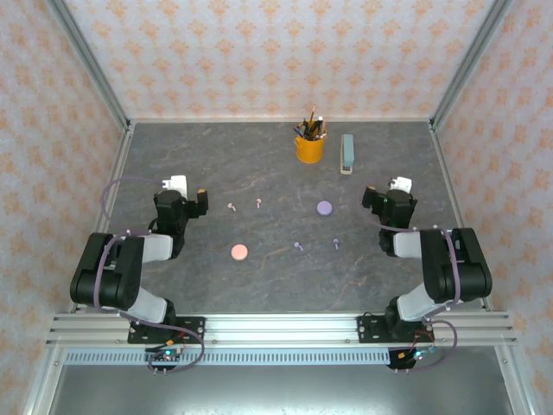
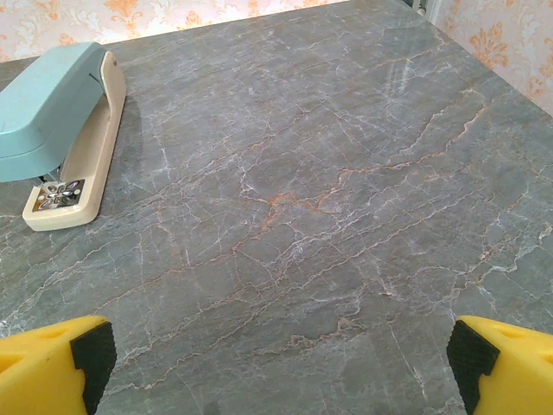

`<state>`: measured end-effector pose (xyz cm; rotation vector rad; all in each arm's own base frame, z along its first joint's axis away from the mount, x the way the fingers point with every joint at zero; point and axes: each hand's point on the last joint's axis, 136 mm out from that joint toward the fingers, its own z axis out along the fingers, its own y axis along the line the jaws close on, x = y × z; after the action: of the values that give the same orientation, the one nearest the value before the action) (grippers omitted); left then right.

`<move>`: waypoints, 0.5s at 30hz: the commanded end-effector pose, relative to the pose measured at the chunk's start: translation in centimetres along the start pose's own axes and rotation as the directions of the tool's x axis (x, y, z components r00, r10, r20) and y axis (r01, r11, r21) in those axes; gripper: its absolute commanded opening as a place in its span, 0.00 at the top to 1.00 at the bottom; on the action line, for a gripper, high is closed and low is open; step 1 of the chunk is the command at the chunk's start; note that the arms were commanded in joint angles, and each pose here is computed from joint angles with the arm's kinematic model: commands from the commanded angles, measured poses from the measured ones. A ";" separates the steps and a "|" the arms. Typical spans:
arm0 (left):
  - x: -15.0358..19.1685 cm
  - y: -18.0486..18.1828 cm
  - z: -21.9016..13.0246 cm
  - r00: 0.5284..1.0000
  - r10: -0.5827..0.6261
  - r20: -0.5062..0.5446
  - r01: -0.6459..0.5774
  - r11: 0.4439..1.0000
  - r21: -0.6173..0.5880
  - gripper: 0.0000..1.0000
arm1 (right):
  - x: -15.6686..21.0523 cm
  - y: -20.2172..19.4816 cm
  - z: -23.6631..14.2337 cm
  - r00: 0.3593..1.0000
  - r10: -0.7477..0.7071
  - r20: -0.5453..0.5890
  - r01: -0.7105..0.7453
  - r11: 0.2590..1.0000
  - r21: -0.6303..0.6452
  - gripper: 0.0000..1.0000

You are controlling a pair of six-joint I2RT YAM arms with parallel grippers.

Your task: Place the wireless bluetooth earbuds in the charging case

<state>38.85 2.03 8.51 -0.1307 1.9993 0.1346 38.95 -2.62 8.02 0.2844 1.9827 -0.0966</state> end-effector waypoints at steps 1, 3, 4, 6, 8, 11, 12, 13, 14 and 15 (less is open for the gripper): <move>-1.0 -0.1 0.1 1.000 -0.005 0.029 0.005 1.000 0.003 0.00 | -1.0 0.2 0.0 1.000 0.000 0.024 0.000 1.000 -0.009 0.00; -1.0 -0.1 0.1 1.000 -0.005 0.028 0.005 1.000 0.003 0.00 | -0.9 0.2 0.0 1.000 0.001 0.022 -0.001 1.000 -0.007 0.00; -1.0 -0.1 0.1 1.000 -0.007 0.028 0.007 1.000 0.001 0.00 | -0.9 0.2 0.0 1.000 0.000 0.023 0.000 1.000 -0.009 0.00; -0.9 -0.1 0.1 1.000 -0.008 0.026 0.008 1.000 0.000 0.00 | -0.9 0.2 0.0 1.000 0.001 0.022 -0.001 1.000 -0.007 0.00; -1.0 0.0 0.2 1.000 -0.008 0.027 0.008 1.000 -0.002 0.00 | -0.9 0.2 0.0 1.000 0.001 0.023 -0.001 1.000 -0.007 0.00; -1.0 0.1 0.2 1.000 -0.012 0.024 0.012 1.000 -0.003 0.00 | -1.0 0.2 0.0 1.000 0.001 0.024 -0.001 1.000 -0.008 0.00; -0.9 0.1 0.2 1.000 -0.014 0.023 0.014 1.000 -0.001 0.00 | -1.0 0.2 0.0 1.000 0.002 0.023 -0.001 1.000 -0.008 0.00; -0.9 0.1 0.2 1.000 -0.014 0.022 0.014 1.000 -0.001 0.00 | -0.9 0.2 0.1 1.000 0.002 0.022 -0.002 1.000 -0.009 0.00; -0.9 0.1 0.2 1.000 -0.014 0.023 0.014 1.000 -0.001 0.00 | -0.9 0.2 0.1 1.000 0.002 0.021 -0.002 1.000 -0.009 0.00; -0.9 0.1 0.2 1.000 -0.014 0.022 0.014 1.000 -0.001 0.00 | -1.0 0.2 0.1 1.000 0.002 0.021 -0.002 1.000 -0.009 0.00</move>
<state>38.84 2.03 8.50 -0.1314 2.0000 0.1342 38.95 -2.62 8.03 0.2845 1.9824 -0.0965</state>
